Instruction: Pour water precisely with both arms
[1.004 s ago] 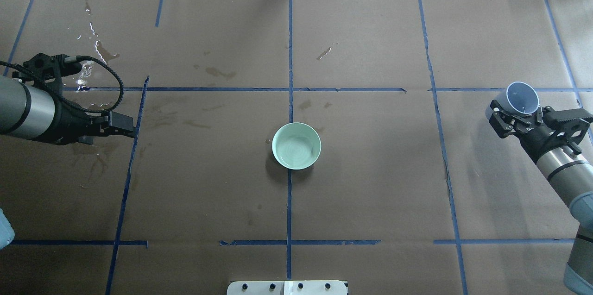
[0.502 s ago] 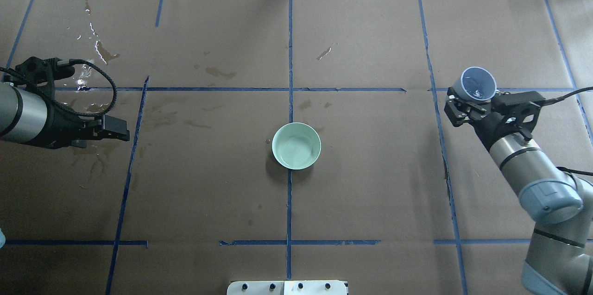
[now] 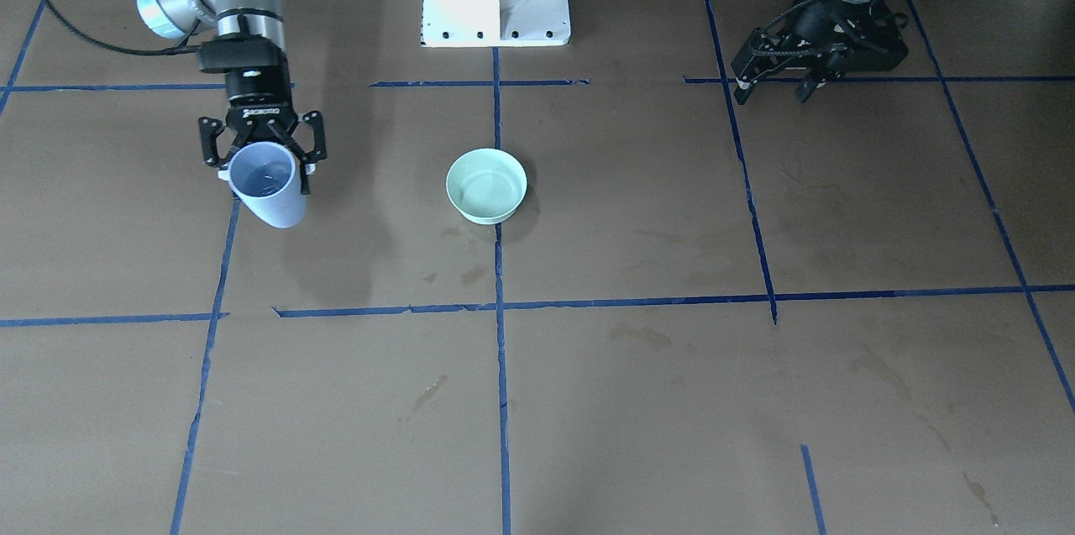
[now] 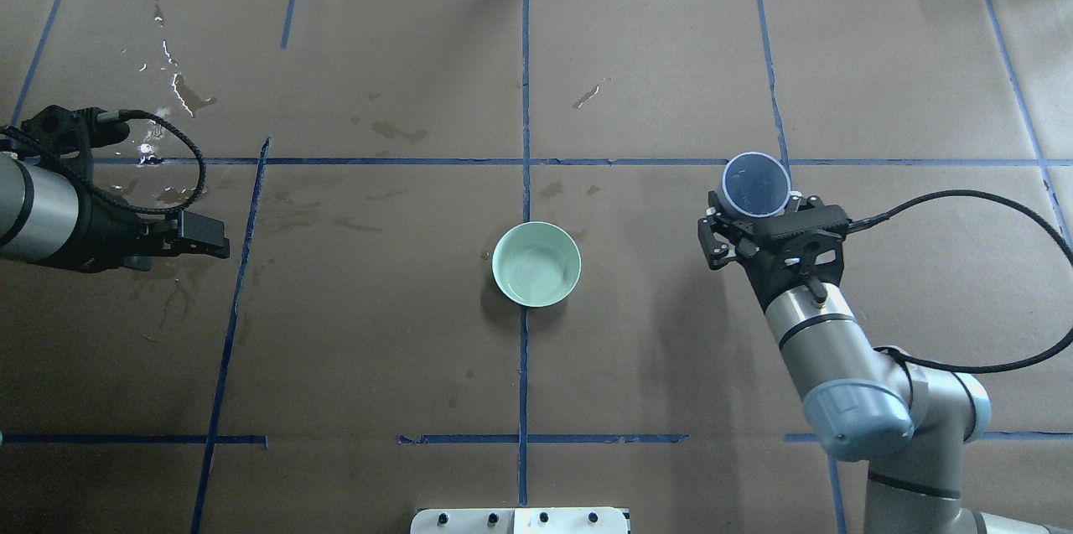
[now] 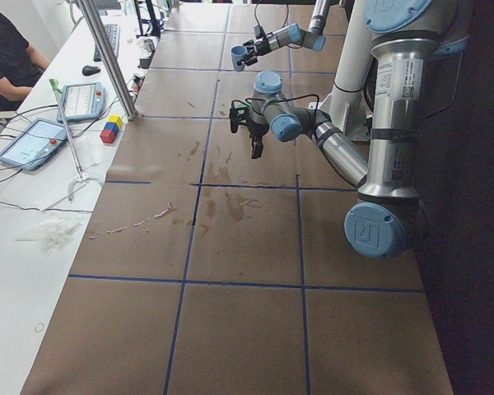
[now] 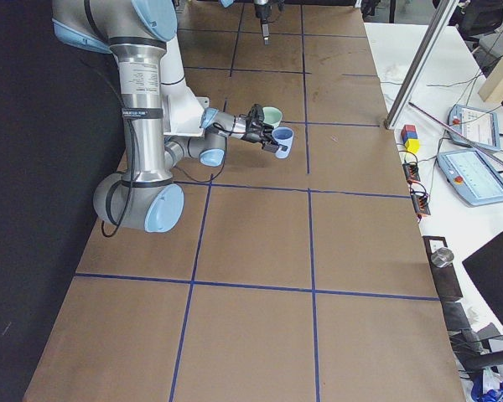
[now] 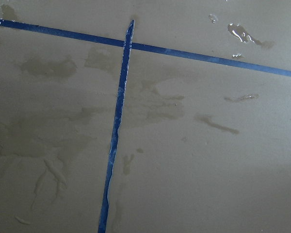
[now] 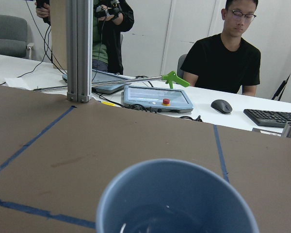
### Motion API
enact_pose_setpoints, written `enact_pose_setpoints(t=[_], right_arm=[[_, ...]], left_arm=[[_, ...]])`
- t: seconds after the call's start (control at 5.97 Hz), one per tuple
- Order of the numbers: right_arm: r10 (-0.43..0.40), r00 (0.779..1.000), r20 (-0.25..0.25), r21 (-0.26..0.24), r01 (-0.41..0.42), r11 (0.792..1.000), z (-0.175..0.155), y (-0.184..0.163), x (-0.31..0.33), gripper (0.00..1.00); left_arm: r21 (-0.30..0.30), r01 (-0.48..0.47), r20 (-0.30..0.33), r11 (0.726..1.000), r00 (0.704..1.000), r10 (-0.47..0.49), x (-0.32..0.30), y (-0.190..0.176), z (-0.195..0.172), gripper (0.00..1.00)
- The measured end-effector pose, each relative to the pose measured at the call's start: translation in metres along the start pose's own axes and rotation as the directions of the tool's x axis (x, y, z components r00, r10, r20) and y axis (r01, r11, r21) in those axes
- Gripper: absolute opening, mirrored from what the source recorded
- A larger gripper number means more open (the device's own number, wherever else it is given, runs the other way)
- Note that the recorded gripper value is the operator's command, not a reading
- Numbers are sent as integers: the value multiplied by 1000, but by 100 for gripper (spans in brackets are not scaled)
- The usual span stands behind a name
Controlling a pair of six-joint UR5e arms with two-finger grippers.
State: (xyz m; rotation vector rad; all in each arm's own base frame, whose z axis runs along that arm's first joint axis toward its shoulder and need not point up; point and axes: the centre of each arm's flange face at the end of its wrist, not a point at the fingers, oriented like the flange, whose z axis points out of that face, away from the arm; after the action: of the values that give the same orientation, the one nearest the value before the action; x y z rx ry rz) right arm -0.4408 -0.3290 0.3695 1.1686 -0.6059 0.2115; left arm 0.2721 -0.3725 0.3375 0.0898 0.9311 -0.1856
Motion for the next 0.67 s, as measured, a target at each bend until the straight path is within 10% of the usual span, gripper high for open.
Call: enact_pose_setpoints(t=[0.67], right_arm=[[-189, 982, -24, -92, 186, 978, -18, -9, -131, 3]], left_arm=[[-1, 2, 5, 1000, 1000, -2, -4, 2, -1, 100]])
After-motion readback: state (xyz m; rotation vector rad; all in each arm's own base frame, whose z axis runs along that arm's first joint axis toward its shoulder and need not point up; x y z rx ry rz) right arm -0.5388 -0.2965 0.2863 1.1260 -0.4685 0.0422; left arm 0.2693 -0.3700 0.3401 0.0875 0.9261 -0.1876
